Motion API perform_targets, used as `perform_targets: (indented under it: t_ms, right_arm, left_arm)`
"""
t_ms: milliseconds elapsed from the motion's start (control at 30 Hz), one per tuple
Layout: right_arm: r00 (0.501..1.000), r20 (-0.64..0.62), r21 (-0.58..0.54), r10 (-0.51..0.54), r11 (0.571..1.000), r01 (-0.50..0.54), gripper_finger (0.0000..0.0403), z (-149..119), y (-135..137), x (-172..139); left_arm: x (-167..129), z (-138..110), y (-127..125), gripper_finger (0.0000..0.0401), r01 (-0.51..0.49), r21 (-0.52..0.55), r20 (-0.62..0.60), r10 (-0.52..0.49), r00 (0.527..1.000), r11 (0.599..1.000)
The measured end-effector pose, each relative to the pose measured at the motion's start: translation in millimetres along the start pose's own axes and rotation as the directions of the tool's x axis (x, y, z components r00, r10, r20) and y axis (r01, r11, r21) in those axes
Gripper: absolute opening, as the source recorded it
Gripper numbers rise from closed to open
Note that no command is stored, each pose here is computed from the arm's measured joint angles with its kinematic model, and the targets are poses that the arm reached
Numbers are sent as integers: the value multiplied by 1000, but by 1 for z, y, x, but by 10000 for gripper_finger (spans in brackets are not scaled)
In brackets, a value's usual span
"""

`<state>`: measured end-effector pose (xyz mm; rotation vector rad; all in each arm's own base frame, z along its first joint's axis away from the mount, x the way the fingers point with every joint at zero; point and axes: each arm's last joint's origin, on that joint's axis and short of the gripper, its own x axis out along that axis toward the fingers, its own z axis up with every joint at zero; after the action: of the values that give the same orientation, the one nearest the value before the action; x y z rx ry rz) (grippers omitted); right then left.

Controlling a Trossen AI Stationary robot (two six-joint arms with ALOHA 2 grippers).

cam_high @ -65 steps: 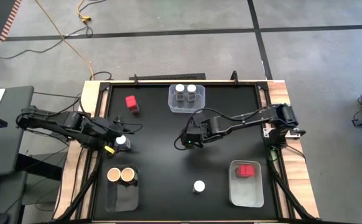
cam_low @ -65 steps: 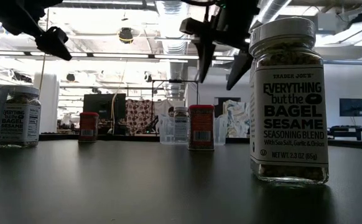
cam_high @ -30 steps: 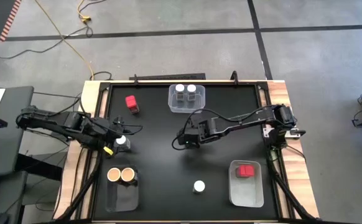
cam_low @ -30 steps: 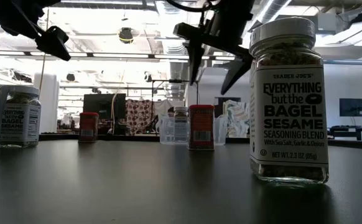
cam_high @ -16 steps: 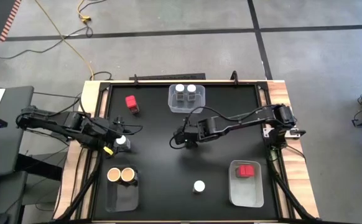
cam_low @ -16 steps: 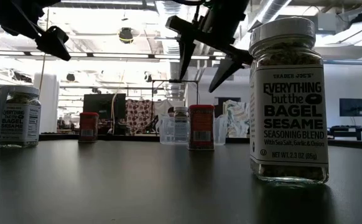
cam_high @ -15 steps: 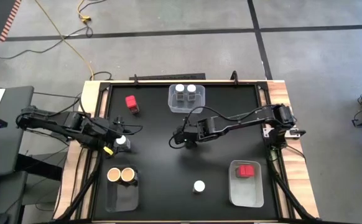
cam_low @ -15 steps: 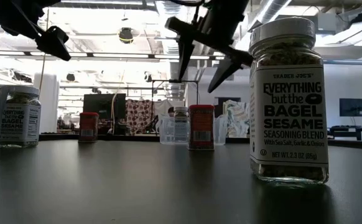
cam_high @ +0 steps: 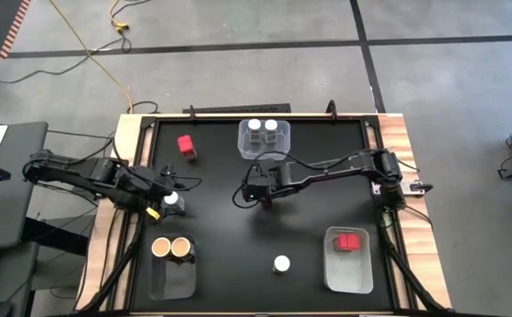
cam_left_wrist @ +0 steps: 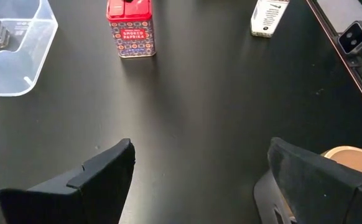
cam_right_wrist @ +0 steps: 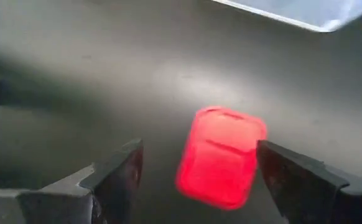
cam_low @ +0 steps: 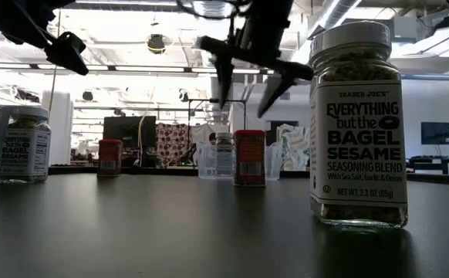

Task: Sort spices by type
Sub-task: Put the right red spice can into the white bin

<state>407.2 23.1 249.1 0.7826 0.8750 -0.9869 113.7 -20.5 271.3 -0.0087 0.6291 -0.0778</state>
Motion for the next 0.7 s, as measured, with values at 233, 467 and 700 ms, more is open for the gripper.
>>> perform_targets:
  t_ms: [233, 467, 700]
  right_arm:
    - [999, -16, 11, -49, 999, 49, 344, -1, 2, 12]
    - [998, -23, 10, -65, 998, 65, 344, -3, 2, 17]
    - [997, -34, 12, -67, 998, 68, 344, -6, 1, 22]
  left_arm:
    - [0, 0, 0, 353, 0, 0, 0, 0, 1000, 1000]
    - [0, 0, 0, 353, 0, -1, 1, 0, 1000, 1000]
    - [0, 0, 0, 353, 0, -2, 1, 0, 1000, 1000]
